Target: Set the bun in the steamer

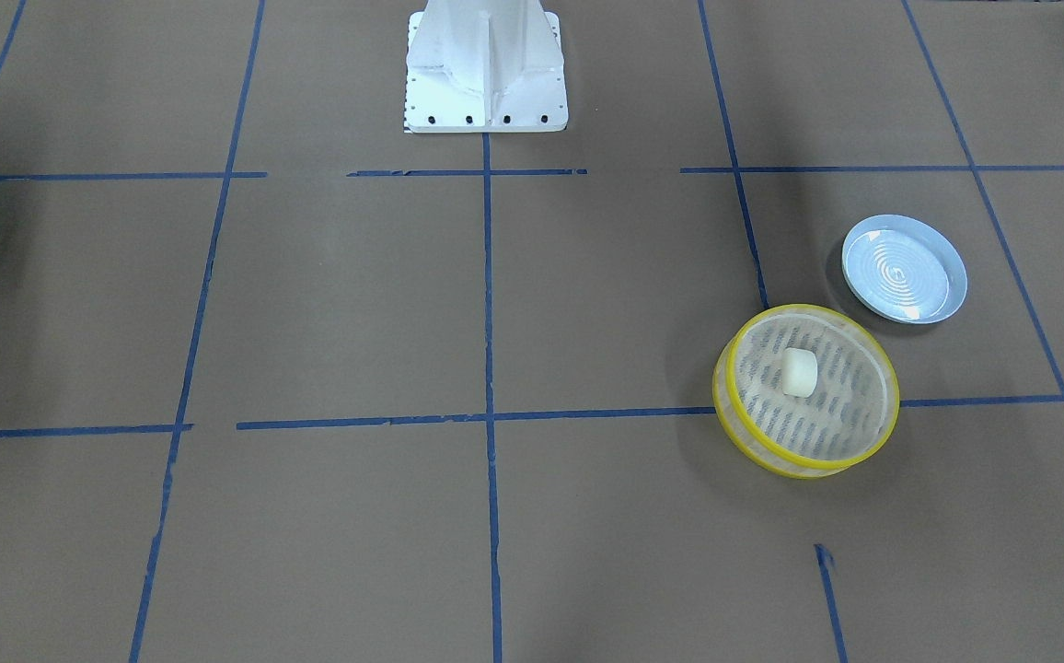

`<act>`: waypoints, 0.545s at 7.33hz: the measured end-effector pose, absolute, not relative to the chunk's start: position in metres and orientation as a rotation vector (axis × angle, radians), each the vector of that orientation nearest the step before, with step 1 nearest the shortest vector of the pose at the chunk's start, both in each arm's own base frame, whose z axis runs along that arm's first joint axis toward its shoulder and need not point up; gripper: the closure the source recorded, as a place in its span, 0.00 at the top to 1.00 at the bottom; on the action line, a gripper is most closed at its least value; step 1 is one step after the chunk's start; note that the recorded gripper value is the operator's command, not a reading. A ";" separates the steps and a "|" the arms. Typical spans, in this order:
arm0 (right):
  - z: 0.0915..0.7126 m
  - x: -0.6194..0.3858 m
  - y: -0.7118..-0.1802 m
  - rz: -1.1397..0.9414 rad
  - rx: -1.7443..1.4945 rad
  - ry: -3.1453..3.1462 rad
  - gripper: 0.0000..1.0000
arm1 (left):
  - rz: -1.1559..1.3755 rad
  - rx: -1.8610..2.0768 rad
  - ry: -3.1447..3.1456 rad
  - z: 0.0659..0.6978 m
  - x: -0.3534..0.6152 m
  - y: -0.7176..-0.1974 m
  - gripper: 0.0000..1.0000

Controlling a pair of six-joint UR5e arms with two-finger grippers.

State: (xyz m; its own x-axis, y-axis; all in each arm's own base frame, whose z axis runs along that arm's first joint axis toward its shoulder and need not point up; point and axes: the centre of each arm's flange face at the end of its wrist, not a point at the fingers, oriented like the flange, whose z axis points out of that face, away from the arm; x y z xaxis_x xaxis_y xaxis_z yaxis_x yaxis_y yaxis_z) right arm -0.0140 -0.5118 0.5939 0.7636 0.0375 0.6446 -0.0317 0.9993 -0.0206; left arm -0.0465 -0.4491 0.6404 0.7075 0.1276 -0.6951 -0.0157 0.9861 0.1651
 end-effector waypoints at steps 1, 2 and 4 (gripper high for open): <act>0.594 -0.014 -0.512 0.038 -0.009 -0.701 1.00 | 0.081 0.154 0.782 0.639 -0.046 -0.449 1.00; 0.594 -0.014 -0.512 0.038 -0.009 -0.701 1.00 | 0.082 0.157 0.782 0.637 -0.046 -0.449 1.00; 0.594 -0.014 -0.512 0.038 -0.009 -0.701 1.00 | 0.081 0.154 0.781 0.639 -0.047 -0.448 1.00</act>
State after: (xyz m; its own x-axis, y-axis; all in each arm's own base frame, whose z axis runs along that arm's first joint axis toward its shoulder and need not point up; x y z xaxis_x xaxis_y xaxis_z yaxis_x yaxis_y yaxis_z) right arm -0.0140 -0.5118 0.5939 0.7636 0.0375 0.6446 -0.0317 0.9993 -0.0206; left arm -0.0465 -0.4484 0.6387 0.7075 0.1299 -0.6947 -0.0156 0.9856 0.1684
